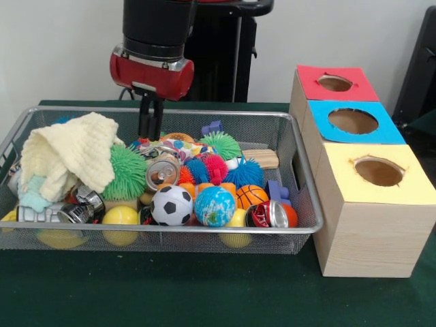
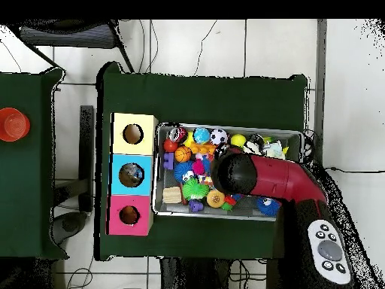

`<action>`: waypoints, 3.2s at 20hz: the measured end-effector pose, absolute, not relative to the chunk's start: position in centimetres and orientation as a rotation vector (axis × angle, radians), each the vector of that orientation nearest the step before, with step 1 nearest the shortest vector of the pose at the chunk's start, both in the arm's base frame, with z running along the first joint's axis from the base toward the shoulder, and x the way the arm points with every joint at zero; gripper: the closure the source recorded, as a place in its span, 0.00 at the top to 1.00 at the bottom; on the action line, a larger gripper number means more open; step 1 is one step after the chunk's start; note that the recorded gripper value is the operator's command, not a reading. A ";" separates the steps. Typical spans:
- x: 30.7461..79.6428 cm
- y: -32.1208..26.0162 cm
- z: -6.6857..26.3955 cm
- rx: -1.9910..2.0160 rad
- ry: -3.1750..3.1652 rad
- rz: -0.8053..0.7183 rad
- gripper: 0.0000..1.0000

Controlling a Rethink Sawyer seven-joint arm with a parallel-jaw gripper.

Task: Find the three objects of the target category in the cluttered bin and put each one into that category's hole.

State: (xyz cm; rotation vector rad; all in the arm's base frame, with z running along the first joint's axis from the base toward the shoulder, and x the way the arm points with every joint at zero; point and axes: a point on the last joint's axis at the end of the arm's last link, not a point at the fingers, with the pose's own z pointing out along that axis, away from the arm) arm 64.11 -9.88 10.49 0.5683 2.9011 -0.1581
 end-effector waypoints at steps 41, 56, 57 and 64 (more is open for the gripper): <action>64.4 -13.2 -1.5 0.611 2.794 -0.004 0.00; 59.6 -8.9 -0.1 0.606 3.027 -0.021 0.00; 59.4 -8.9 -0.2 0.609 3.033 -0.021 0.00; 57.1 -7.9 -0.3 0.634 3.091 -0.074 0.00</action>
